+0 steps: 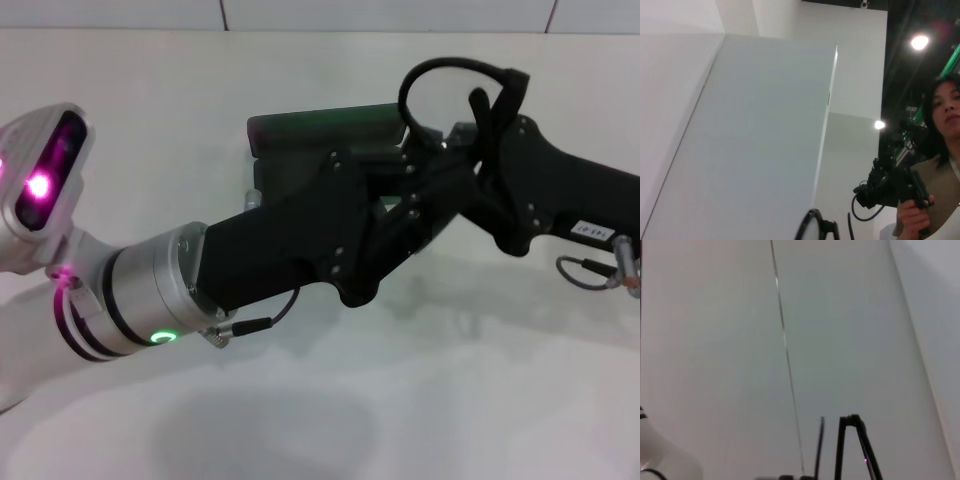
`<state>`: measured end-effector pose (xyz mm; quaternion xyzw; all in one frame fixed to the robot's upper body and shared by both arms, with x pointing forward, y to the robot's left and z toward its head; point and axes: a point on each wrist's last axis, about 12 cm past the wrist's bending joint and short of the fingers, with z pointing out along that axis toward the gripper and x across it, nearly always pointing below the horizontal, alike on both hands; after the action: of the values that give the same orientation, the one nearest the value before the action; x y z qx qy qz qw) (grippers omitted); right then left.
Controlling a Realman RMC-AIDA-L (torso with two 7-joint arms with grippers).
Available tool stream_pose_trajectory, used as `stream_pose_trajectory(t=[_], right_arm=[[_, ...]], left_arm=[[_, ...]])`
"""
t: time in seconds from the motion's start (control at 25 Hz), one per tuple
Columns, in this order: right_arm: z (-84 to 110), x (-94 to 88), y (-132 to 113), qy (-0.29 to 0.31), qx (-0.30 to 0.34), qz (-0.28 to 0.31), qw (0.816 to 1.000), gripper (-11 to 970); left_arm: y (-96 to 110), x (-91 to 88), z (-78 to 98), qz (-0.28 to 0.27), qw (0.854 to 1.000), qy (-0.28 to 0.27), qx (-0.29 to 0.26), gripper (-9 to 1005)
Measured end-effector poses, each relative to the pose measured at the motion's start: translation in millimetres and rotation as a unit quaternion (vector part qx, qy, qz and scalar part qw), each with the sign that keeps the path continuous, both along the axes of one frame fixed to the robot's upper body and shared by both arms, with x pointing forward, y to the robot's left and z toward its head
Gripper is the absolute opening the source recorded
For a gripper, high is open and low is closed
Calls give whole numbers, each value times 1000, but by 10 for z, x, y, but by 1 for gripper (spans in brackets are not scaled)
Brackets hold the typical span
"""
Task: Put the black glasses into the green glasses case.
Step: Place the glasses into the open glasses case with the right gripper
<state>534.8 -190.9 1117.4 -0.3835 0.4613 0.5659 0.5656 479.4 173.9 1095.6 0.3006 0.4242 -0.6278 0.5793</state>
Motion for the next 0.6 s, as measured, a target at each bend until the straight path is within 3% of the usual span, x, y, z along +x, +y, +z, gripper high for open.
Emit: stream_pose_trajectory(t=[0.4, 0.6], right_arm=[[-15, 97, -64, -6, -16, -50, 999, 119], [211, 298, -149, -18, -54, -47, 997, 120]], left_arm=[[70, -4, -26, 10, 1000, 6, 5, 81], [281, -34, -146, 46, 998, 33, 25, 81]])
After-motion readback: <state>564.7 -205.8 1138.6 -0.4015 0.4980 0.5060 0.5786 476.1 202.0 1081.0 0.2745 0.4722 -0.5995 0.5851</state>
